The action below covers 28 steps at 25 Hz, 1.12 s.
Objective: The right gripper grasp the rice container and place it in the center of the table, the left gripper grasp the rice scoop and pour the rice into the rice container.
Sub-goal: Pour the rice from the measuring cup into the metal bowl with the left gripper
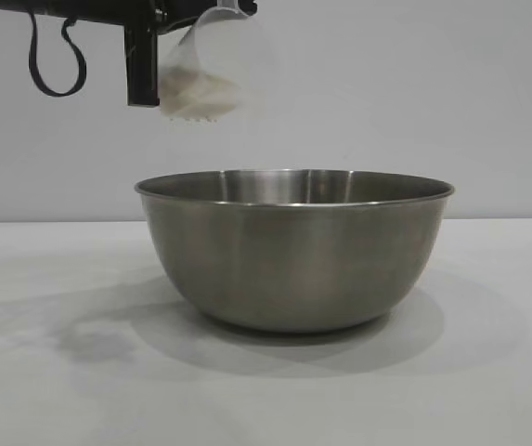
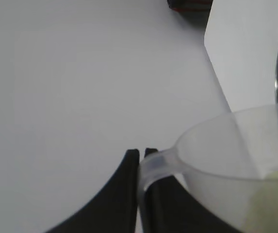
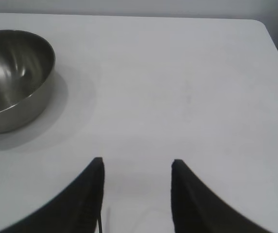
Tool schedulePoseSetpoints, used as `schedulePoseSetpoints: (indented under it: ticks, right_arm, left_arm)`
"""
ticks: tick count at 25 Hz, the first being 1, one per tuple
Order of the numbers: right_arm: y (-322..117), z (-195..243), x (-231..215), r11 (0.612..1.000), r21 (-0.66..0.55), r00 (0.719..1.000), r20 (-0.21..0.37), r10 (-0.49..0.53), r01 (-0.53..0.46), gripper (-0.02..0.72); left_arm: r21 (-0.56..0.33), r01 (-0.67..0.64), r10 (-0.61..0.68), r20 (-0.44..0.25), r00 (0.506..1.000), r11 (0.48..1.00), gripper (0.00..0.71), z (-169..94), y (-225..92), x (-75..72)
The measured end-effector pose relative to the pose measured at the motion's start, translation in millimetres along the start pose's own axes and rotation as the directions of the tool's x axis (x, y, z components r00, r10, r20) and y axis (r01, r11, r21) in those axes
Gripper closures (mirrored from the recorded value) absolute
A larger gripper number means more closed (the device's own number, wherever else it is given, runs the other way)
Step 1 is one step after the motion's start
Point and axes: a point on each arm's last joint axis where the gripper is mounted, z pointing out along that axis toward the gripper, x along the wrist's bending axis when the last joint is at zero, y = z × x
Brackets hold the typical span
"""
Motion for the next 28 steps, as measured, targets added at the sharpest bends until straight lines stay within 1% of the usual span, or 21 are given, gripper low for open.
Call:
schedulePoseSetpoints:
  ticks: [4, 6, 9, 14, 16, 20, 22, 26, 28]
  right_arm:
    - [0, 0, 0, 1.000, 0.000, 1.000, 0.000, 0.000, 0.000, 0.426]
    - [0, 0, 0, 1.000, 0.000, 1.000, 0.000, 0.000, 0.000, 0.426]
    - [0, 0, 0, 1.000, 0.000, 1.000, 0.000, 0.000, 0.000, 0.426]
    - [0, 0, 0, 1.000, 0.000, 1.000, 0.000, 0.000, 0.000, 0.426]
    - [0, 0, 0, 1.000, 0.000, 1.000, 0.000, 0.000, 0.000, 0.426]
    - [0, 0, 0, 1.000, 0.000, 1.000, 0.000, 0.000, 0.000, 0.426]
    - [0, 0, 0, 1.000, 0.000, 1.000, 0.000, 0.000, 0.000, 0.426]
    - [0, 0, 0, 1.000, 0.000, 1.000, 0.000, 0.000, 0.000, 0.426]
    - [0, 0, 0, 1.000, 0.000, 1.000, 0.000, 0.000, 0.000, 0.426]
  left_arm:
    - [-0.010, -0.095, 0.095, 0.029, 0.995, 0.995, 0.710, 4, 2, 0.1]
    - [-0.031, -0.164, 0.165, 0.049, 0.985, 0.986, 0.710, 8, 2, 0.6]
    - [-0.053, -0.224, 0.227, 0.074, 0.971, 0.973, 0.710, 11, 2, 0.9]
    - [-0.104, -0.301, 0.310, 0.078, 0.948, 0.948, 0.710, 15, 2, 4.0]
    - [-0.130, -0.332, 0.343, 0.081, 0.936, 0.934, 0.710, 16, 3, 4.0]
    - [-0.170, -0.406, 0.428, 0.122, 0.896, 0.898, 0.710, 18, 7, -0.3]
    - [-0.183, -0.424, 0.448, 0.125, 0.885, 0.887, 0.710, 19, 8, -0.8]
    - [-0.188, -0.432, 0.458, 0.125, 0.880, 0.882, 0.710, 20, 9, -0.3]
    - [-0.172, -0.415, 0.438, 0.134, 0.889, 0.894, 0.710, 20, 8, -0.2]
